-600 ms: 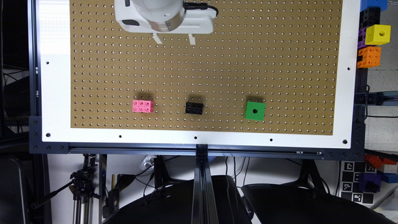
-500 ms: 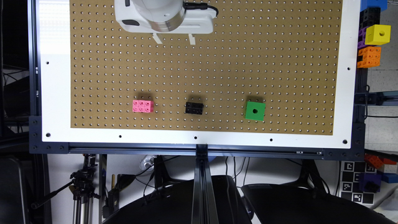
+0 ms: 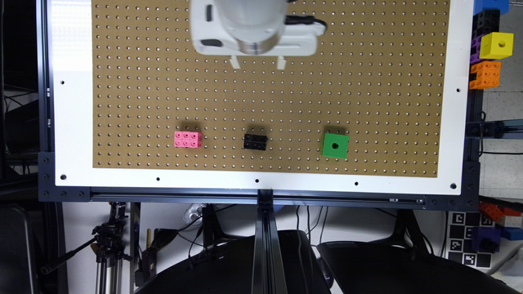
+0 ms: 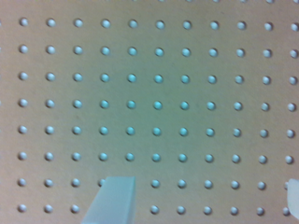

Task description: Pick up green block.

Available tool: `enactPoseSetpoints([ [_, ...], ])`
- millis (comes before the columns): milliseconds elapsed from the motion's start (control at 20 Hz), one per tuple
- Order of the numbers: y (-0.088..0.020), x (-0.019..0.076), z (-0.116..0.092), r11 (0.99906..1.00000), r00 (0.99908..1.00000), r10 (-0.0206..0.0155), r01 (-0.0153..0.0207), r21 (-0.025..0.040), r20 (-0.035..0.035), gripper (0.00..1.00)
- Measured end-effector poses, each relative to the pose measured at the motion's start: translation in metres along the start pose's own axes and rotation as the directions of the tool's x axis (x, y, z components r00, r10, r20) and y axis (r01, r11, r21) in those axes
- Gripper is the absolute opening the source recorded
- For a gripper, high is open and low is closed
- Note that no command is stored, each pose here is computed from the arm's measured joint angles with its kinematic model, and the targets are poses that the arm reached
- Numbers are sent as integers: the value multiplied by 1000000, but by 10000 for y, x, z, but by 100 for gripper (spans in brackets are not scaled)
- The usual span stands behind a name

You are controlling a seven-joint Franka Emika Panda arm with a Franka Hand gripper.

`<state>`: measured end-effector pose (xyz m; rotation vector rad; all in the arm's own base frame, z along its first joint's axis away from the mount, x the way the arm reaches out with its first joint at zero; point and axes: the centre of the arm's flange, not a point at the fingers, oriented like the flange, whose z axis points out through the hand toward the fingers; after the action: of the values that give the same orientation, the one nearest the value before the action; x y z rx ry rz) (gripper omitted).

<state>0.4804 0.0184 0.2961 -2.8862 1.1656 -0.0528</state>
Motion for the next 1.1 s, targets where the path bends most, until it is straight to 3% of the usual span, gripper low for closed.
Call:
enactPoseSetpoints([
  [100,-237,-11,18,999930,999997,-1174,1150,11789,2011,100],
  [200,-492,-48,65,999757,999957,-1364,1162,22023,9158,100],
  [350,-773,-65,137,999402,999785,-1591,875,34581,20690,100],
  [450,-914,-77,161,999086,999656,-3290,2177,42695,26036,100],
  [650,-1259,-220,158,998089,999428,-3814,1733,61770,33600,100],
  [700,-1343,-262,158,997762,999390,-4013,1686,66851,34695,100],
  [800,-1508,-325,153,996972,999349,-4741,1947,77740,35766,100],
  [850,-1592,-343,152,996665,999289,-4454,1386,81586,37433,100],
  [900,-1680,-349,156,996488,999159,-5021,1597,83726,40701,100],
  [950,-1752,-339,164,996420,999000,-5445,1675,84529,44386,100],
  [1050,-1842,-294,187,996507,998782,-5870,1761,83490,48999,100],
  [1100,-1873,-273,197,996630,998662,-6273,2046,82001,51324,100],
])
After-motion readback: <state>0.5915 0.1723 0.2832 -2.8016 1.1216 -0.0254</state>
